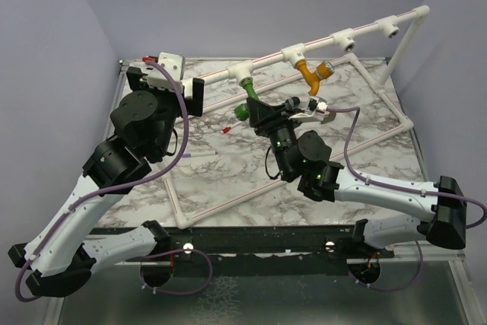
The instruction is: Install the water faucets
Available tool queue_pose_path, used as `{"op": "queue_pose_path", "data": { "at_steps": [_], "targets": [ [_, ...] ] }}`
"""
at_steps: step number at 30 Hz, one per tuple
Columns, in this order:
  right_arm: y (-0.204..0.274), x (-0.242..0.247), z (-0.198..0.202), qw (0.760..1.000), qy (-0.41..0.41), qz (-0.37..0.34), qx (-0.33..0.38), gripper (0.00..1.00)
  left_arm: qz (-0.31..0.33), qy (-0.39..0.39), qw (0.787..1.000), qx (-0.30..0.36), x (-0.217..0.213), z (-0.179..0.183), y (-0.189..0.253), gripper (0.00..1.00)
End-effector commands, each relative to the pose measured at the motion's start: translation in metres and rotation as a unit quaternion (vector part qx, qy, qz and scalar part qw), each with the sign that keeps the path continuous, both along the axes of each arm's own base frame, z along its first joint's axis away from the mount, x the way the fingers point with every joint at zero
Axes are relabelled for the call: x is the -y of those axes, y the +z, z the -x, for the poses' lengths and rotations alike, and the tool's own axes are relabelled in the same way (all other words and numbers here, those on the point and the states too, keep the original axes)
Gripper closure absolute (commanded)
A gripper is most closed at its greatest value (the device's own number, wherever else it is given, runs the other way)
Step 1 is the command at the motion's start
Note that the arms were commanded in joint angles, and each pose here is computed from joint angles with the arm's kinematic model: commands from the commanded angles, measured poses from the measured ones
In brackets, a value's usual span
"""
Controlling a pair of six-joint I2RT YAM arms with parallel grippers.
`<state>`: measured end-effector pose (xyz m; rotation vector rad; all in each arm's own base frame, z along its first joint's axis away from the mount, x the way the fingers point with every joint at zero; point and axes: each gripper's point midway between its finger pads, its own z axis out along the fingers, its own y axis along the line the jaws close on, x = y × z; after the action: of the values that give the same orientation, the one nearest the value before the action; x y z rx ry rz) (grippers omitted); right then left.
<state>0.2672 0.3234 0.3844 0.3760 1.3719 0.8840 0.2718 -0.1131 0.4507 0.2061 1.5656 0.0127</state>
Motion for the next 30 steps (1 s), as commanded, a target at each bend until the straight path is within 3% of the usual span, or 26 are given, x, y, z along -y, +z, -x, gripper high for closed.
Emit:
{"op": "queue_pose_path", "data": {
  "at_steps": [1,7,19,27,30],
  "targets": [
    [-0.021,0.007,-0.003,0.991,-0.015,-0.108,-0.078,0.99,0.007,-0.002,1.000,0.007,-0.002,0.003,0.003,0.01],
    [-0.029,0.006,-0.001,0.970,-0.001,-0.213,-0.114,0.99,0.009,-0.007,1.000,0.008,-0.001,0.006,0.004,0.01],
    [-0.026,-0.014,-0.005,0.914,0.062,-0.355,-0.185,0.99,0.011,-0.013,1.000,0.008,0.000,0.009,0.002,0.01],
    [-0.026,-0.032,-0.004,0.909,0.099,-0.349,-0.205,0.99,0.013,-0.011,1.000,0.012,-0.003,0.012,0.005,0.01],
    [-0.027,-0.029,-0.005,0.915,0.090,-0.337,-0.204,0.90,0.014,-0.011,1.000,0.013,-0.004,0.012,0.005,0.01]
  ]
}}
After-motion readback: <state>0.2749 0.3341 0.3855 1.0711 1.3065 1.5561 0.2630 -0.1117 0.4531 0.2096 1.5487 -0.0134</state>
